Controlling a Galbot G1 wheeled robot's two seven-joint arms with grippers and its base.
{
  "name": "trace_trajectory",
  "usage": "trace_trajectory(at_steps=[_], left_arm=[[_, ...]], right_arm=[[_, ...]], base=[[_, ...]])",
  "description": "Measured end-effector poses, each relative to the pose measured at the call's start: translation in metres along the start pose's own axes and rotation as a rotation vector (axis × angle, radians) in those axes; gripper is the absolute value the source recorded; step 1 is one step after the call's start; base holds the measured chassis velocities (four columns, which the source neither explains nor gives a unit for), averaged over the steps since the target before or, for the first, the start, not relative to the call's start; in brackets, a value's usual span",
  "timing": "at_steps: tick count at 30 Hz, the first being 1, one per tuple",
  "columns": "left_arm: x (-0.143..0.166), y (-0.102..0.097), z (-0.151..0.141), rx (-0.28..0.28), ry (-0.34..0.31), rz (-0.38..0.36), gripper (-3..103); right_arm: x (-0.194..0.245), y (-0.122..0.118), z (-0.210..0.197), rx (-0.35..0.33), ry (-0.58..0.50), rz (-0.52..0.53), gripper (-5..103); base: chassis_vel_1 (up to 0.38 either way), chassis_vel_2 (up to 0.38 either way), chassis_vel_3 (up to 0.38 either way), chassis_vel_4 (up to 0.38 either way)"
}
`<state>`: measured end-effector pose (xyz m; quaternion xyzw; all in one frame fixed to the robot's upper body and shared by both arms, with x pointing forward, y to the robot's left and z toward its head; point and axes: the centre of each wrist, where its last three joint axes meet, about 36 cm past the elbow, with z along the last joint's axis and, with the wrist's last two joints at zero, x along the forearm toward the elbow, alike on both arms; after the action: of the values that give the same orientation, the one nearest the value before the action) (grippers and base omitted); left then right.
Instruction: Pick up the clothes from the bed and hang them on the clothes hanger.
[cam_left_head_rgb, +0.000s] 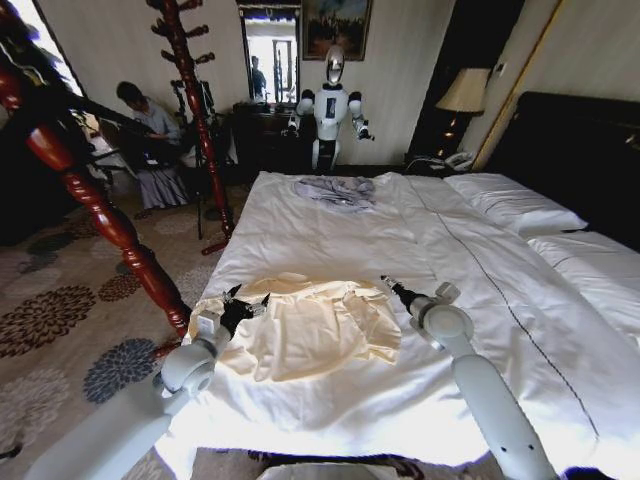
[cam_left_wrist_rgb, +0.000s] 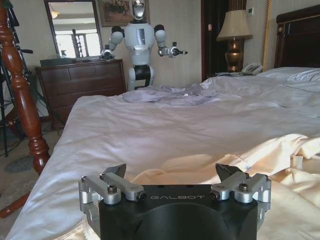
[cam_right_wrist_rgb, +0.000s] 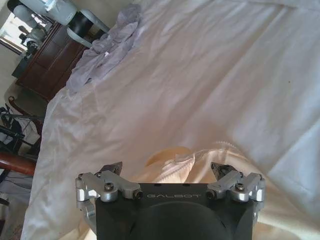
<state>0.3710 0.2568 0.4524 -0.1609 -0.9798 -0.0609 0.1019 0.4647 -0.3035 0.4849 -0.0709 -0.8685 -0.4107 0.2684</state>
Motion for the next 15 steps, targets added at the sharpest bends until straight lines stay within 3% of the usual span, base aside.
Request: trace_trajectory(at_steps=[2,9,12,13,15], left_arm=[[0.005,-0.004,0.0,-0.004,0.002,0.01,100],[0.004,-0.002,-0.005,-0.011,-0.008,0.006,100],[0.004,-0.002,-0.007,-0.011,-0.012,0.004,100],[0.004,-0.002,-0.009,0.002,-0.01,0.002,100],[0.003,-0.001,-0.01,0.004,-0.012,0.0,100]], right_arm=[[-0.011,-0.002,0.005,-0.06,0.031,-0.003,100],[-0.027,-0.004,0.008,-0.126,0.044,-0.017,103],[-0.037,-0.008,0.003,-0.145,0.023,-0.011,95],[-0.045,-0.017,-0.006,-0.17,0.009,-0.001,79],[-0.048,-0.019,-0.007,-0.17,0.008,0.003,77]], base=[[0.0,0.0,0.0,0.0],[0.0,0.0,0.0,0.0],[0.0,0.0,0.0,0.0],[0.0,0.0,0.0,0.0],[0.0,0.0,0.0,0.0]])
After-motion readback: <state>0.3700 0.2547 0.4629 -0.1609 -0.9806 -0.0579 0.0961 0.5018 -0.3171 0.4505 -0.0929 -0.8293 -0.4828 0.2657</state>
